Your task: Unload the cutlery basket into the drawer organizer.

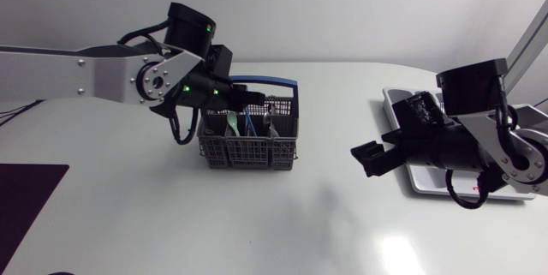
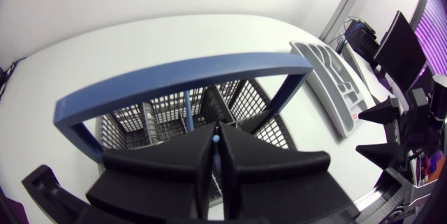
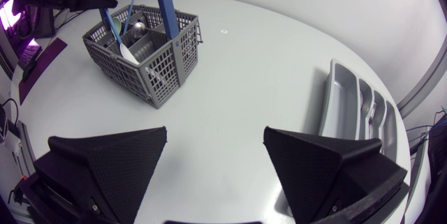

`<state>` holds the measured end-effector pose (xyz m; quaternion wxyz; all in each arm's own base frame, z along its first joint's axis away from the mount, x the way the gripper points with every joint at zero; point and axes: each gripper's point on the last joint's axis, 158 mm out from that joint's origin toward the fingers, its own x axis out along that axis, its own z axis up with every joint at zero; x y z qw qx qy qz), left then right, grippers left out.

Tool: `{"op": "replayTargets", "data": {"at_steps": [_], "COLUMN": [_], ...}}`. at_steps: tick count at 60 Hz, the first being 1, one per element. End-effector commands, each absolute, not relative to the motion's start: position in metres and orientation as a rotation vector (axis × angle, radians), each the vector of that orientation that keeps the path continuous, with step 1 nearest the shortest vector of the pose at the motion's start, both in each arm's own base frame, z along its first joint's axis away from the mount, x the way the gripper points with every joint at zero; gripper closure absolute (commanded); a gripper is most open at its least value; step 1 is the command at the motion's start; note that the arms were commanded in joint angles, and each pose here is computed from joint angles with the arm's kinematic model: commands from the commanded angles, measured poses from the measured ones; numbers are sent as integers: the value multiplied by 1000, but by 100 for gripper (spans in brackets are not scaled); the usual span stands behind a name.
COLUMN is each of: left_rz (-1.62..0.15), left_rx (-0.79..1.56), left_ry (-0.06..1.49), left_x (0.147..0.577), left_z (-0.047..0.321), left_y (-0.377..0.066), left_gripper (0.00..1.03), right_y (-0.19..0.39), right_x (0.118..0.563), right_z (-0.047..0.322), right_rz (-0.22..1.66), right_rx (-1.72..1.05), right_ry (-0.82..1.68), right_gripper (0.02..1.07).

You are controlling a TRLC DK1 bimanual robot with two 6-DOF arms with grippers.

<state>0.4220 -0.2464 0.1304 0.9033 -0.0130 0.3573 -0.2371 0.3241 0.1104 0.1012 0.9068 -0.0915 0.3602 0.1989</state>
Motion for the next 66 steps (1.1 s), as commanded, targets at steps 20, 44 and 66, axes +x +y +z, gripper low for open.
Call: {"op": "replayTargets", "data": {"at_steps": [20, 44, 66], "left_rz": [-476, -637, -916], "left_rx": [46, 13, -117], "left_ry": [409, 390, 669], "left_x": [381, 333, 315], "left_z": [248, 326, 273], "left_y": [-242, -252, -302], "left_gripper": [99, 99, 100], "right_y": [122, 131, 186], "right_x": [304, 285, 269], "right_z": [118, 173, 194], "right_rz": [467, 506, 751], "right_rx": [-244, -330, -258], "right_ry": [662, 592, 600], "right_gripper": [7, 7, 7]}}
